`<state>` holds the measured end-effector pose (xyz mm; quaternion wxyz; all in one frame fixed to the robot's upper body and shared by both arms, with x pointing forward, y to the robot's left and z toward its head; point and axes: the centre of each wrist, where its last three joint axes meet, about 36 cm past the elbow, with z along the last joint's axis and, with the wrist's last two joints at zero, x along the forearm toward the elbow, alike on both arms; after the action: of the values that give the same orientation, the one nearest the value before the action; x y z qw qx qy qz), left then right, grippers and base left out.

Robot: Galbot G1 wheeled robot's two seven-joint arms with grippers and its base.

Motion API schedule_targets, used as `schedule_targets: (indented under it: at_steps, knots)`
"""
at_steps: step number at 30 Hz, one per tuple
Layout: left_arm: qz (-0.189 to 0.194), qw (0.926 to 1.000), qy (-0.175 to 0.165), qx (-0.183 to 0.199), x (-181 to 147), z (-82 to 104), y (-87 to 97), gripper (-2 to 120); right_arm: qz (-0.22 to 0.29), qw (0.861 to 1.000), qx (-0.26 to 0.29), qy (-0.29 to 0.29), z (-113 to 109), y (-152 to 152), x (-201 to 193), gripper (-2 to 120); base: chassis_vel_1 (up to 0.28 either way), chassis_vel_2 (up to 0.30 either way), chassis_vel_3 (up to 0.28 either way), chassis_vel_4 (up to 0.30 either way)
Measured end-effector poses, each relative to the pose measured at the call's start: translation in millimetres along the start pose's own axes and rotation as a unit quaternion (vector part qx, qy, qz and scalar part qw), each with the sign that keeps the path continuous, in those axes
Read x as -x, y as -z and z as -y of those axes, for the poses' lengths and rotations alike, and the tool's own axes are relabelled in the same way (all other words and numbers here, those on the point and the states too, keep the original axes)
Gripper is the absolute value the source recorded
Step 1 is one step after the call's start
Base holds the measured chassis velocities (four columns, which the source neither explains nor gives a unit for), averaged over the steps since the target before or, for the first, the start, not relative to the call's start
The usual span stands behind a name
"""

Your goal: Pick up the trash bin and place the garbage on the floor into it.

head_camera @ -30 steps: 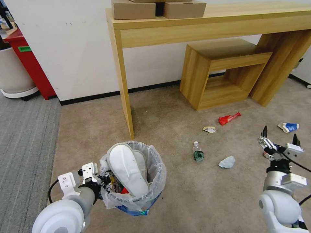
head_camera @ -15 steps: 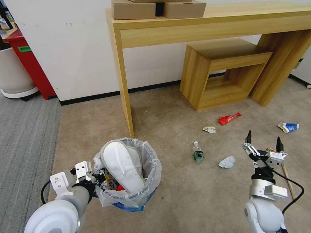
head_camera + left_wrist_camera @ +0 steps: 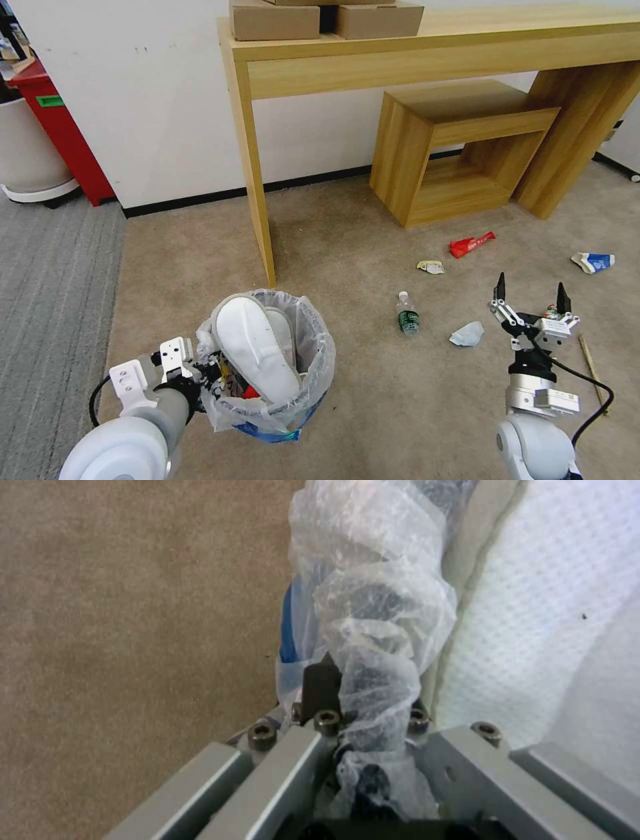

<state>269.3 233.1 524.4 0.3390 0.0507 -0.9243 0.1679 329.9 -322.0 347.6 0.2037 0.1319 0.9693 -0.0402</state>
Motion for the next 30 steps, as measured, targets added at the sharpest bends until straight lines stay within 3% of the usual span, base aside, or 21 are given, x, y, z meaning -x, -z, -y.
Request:
schedule_targets:
  at_steps: [22, 30]
  knots:
    - [-0.010, 0.9999, 0.009, 0.004, 14.4, 2.2, -9.6, 0, 0.004, 1.000, -0.006, 0.024, -9.3, -8.7, 15.3, 100, -0.109, 0.117, 0.119, -0.115]
    - [-0.011, 0.9999, 0.008, 0.004, 17.5, 3.0, -9.9, 0, 0.008, 0.999, -0.012, 0.032, -8.7, -8.9, 18.5, 100, -0.020, 0.037, 0.038, -0.035]
